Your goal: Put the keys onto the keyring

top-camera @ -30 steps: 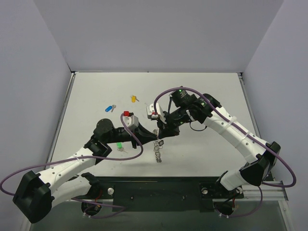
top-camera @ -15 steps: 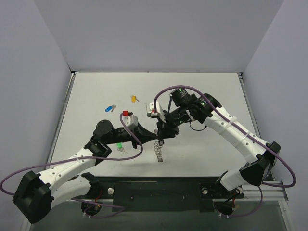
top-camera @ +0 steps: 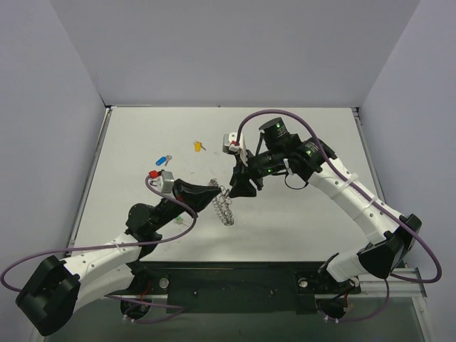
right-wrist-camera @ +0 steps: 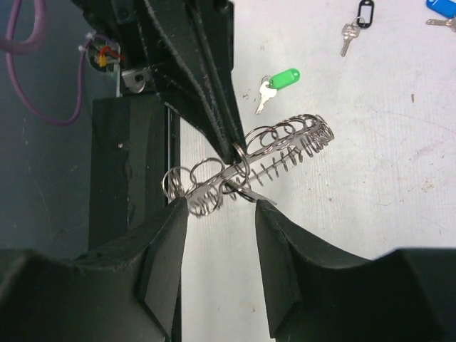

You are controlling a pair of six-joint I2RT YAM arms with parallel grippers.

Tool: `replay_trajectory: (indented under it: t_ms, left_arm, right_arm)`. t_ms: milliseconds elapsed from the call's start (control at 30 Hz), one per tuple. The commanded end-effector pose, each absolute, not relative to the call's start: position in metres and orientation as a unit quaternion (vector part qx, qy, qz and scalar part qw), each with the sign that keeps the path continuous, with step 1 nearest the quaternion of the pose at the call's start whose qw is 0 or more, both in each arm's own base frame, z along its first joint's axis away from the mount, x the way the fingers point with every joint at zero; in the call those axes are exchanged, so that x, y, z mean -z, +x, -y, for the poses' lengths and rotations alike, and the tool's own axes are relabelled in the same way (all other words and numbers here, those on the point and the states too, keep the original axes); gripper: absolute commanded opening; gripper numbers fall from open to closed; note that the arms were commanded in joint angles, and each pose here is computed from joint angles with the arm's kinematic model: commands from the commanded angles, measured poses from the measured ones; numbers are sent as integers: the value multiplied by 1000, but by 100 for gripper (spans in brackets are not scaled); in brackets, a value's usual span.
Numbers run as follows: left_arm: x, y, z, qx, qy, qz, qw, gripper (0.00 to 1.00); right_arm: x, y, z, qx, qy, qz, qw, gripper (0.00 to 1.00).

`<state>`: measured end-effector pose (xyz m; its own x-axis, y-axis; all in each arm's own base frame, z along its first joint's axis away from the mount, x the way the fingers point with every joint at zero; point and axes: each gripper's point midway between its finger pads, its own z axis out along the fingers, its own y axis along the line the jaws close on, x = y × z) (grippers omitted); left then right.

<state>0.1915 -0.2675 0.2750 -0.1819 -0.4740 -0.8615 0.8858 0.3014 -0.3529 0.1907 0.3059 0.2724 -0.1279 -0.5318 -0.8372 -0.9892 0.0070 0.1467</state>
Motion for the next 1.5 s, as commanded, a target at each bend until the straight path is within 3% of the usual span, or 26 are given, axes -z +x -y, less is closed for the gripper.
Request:
replay_trajectory:
  t_ms: [0, 433, 1033, 1133, 1333, 1467]
  left_arm:
    - [-335, 194, 252, 580, 134, -456, 662, 0]
    - [-329, 200, 249, 562, 126, -478, 663, 0]
    - [-330, 197, 251, 568, 131, -476, 659, 0]
    - [-330, 196, 252, 571, 133, -475, 656, 0]
    - [-329, 195, 253, 572, 137, -475, 655, 0]
    - [-328, 194, 252, 572, 139, -475, 654, 0]
  right_arm:
    - [-295, 201, -320, -396, -531, -669, 338, 39]
    - [-293, 213, -331, -375, -506, -693, 351, 34]
    - [-286, 219, -328, -347, -525, -690, 359, 13]
    - [-288, 212, -331, -362, -536, -678, 349, 12]
    - [-288, 208, -329, -365, -554, -664, 345, 25]
    - [-287, 207, -330, -365, -560, -660, 343, 18]
